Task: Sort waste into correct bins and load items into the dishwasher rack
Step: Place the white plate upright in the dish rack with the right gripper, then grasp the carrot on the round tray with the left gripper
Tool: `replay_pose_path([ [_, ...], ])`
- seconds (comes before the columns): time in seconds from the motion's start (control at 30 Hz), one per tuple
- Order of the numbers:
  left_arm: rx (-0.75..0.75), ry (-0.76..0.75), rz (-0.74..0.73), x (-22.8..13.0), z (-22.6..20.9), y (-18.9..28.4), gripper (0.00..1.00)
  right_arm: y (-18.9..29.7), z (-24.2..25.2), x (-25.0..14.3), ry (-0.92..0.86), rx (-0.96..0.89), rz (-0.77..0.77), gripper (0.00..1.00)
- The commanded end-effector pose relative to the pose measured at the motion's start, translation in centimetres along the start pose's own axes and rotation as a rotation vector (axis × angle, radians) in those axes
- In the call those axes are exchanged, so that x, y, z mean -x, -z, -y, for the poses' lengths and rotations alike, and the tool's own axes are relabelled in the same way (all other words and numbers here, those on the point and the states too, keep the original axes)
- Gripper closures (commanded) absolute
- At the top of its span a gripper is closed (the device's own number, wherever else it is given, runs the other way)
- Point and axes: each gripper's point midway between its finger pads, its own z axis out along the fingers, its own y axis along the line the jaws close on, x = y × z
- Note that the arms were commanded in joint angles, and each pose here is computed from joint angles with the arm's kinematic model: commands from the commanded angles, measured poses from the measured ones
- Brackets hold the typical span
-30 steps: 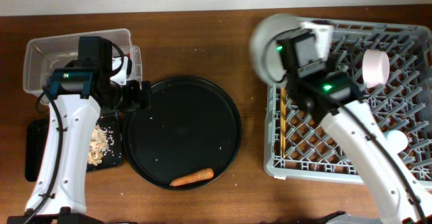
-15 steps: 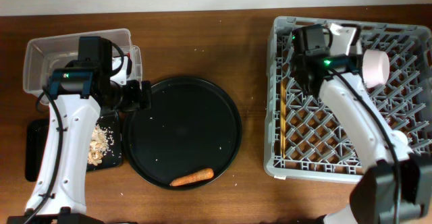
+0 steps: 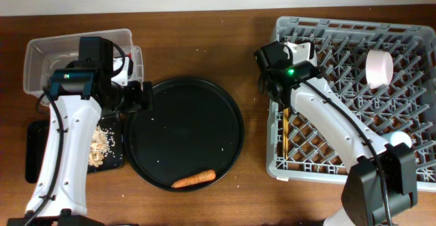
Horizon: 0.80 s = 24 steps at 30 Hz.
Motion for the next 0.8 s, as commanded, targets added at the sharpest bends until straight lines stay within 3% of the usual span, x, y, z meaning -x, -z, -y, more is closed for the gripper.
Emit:
replay_pose_path([
  [0.0,-0.001,0.012,0.018,0.2,-0.1,0.6,0.01,1.2,1.0,0.1,-0.094,0.041,0.01,0.08],
  [0.07,-0.001,0.012,0.018,0.2,-0.1,0.6,0.01,2.3,2.0,0.5,-0.126,0.063,0.033,0.01],
  [0.27,-0.009,0.012,0.014,0.1,0.1,0.6,0.01,6.5,6.5,1.2,-0.308,0.243,0.106,0.02],
  [0.37,-0.013,0.011,0.014,0.1,0.2,0.6,0.01,6.0,8.8,0.1,-0.407,0.342,0.048,0.02],
  [0.53,-0.081,-0.021,-0.006,-0.5,2.3,0.3,0.01,3.1,10.6,-4.3,-0.463,0.466,-0.184,0.02],
  [0.63,-0.097,-0.109,-0.054,-2.0,4.3,-0.7,0.01,2.4,11.4,-6.4,-0.508,0.488,-0.281,0.02],
  [0.77,-0.12,-0.349,-0.14,-5.6,7.1,-3.3,0.01,2.1,11.9,-6.9,-0.521,0.476,-0.299,0.02],
])
